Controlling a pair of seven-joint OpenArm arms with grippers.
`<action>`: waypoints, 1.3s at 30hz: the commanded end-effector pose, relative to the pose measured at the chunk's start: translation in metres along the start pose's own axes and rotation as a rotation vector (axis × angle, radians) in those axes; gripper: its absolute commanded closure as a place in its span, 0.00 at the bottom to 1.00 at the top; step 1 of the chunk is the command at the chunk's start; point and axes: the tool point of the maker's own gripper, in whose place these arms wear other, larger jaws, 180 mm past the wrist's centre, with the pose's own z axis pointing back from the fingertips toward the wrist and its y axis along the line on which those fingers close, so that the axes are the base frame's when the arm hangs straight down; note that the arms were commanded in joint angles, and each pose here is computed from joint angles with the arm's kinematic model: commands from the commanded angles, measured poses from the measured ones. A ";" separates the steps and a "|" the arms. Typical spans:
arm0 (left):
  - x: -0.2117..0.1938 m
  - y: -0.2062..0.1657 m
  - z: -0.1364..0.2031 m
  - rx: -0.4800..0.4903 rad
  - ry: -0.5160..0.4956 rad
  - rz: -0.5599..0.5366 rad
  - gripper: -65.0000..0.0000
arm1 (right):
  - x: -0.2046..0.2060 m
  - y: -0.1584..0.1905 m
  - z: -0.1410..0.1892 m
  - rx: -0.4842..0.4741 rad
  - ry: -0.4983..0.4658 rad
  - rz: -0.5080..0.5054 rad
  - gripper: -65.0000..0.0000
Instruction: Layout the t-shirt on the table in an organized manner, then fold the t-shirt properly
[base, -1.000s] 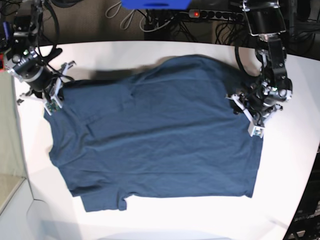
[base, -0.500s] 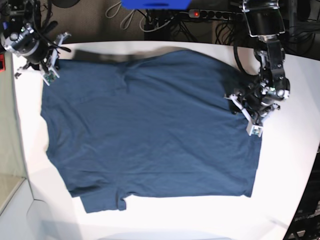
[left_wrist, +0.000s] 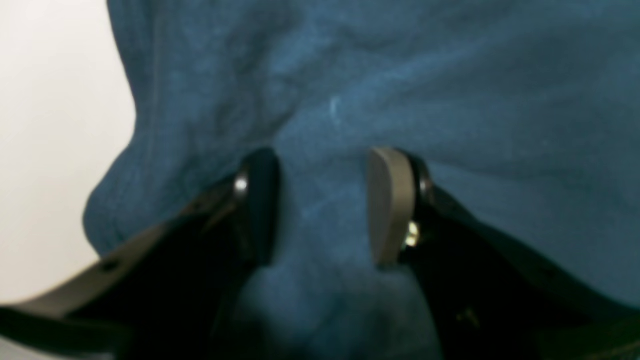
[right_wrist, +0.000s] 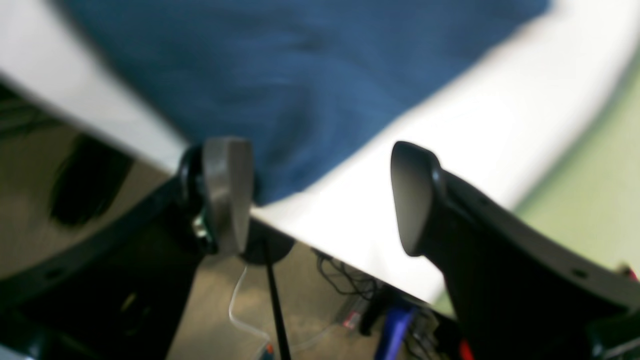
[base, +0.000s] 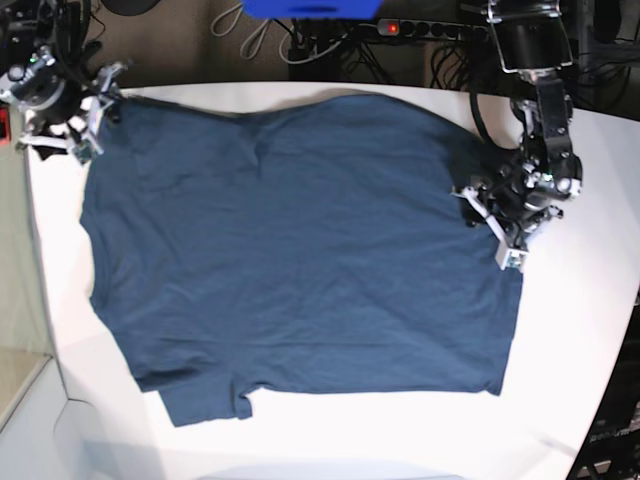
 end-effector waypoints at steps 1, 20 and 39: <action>0.011 0.005 0.004 0.011 -0.036 -0.006 0.55 | 0.026 -0.011 0.001 -0.031 -0.082 -0.005 0.33; 0.008 0.005 0.004 0.010 -0.029 -0.003 0.55 | 0.078 -0.015 -0.065 0.038 -0.053 -0.204 0.37; 0.008 0.003 0.003 0.008 -0.031 -0.001 0.55 | 0.079 0.007 -0.081 0.105 -0.063 -0.205 0.74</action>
